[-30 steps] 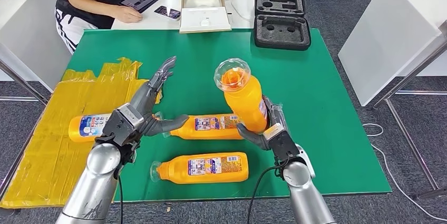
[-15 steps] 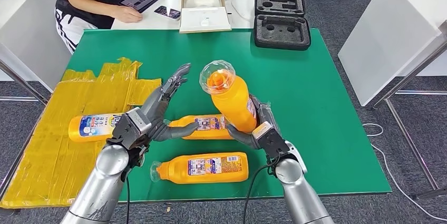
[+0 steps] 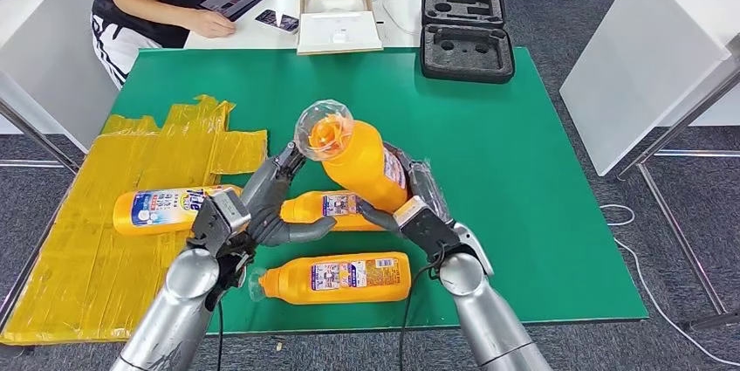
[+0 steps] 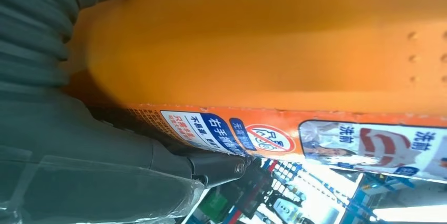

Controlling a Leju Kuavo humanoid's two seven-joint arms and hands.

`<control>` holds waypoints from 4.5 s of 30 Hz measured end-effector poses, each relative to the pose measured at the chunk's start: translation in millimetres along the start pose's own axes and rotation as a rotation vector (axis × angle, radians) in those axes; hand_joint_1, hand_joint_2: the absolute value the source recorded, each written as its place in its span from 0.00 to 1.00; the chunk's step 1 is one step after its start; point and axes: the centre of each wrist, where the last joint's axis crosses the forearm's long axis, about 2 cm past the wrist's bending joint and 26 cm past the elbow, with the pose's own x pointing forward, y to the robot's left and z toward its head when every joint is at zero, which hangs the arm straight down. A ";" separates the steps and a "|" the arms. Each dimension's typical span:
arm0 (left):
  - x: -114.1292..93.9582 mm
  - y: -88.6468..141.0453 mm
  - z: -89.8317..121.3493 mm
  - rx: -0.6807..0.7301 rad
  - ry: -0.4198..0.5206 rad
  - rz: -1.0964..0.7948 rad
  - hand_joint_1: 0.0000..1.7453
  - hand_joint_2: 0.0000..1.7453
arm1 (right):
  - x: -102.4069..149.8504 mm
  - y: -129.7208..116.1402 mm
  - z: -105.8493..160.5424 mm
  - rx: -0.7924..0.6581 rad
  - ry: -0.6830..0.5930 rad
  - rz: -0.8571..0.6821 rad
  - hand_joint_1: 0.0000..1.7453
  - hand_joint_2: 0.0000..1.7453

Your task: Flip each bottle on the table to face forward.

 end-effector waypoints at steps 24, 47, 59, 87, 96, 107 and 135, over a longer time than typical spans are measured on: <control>-3.8 -5.6 6.9 0.075 0.014 0.120 0.00 1.00 | 3.1 60.7 -9.8 0.296 0.006 0.022 1.00 1.00; -7.2 -5.4 10.6 0.102 -0.005 0.148 1.00 1.00 | 0.7 62.4 -17.3 0.306 -0.011 0.023 1.00 1.00; -5.1 -3.4 8.0 0.115 -0.012 0.156 1.00 1.00 | 2.5 59.5 -20.0 0.271 -0.023 0.015 1.00 1.00; 26.5 77.1 26.0 0.518 -0.125 -0.678 1.00 1.00 | 34.1 -12.4 3.8 -0.048 -0.087 0.354 0.00 1.00; 27.2 112.0 7.0 0.408 0.065 -1.477 1.00 1.00 | 49.4 -31.4 -2.5 -0.089 -0.101 0.412 0.00 1.00; -11.6 143.4 8.3 0.211 0.345 -1.599 1.00 1.00 | 51.2 -33.5 -6.0 -0.075 -0.108 0.425 0.00 1.00; -71.0 178.5 47.6 0.035 0.931 -1.584 0.93 1.00 | 54.0 -25.9 -8.7 -0.007 -0.080 0.449 0.00 1.00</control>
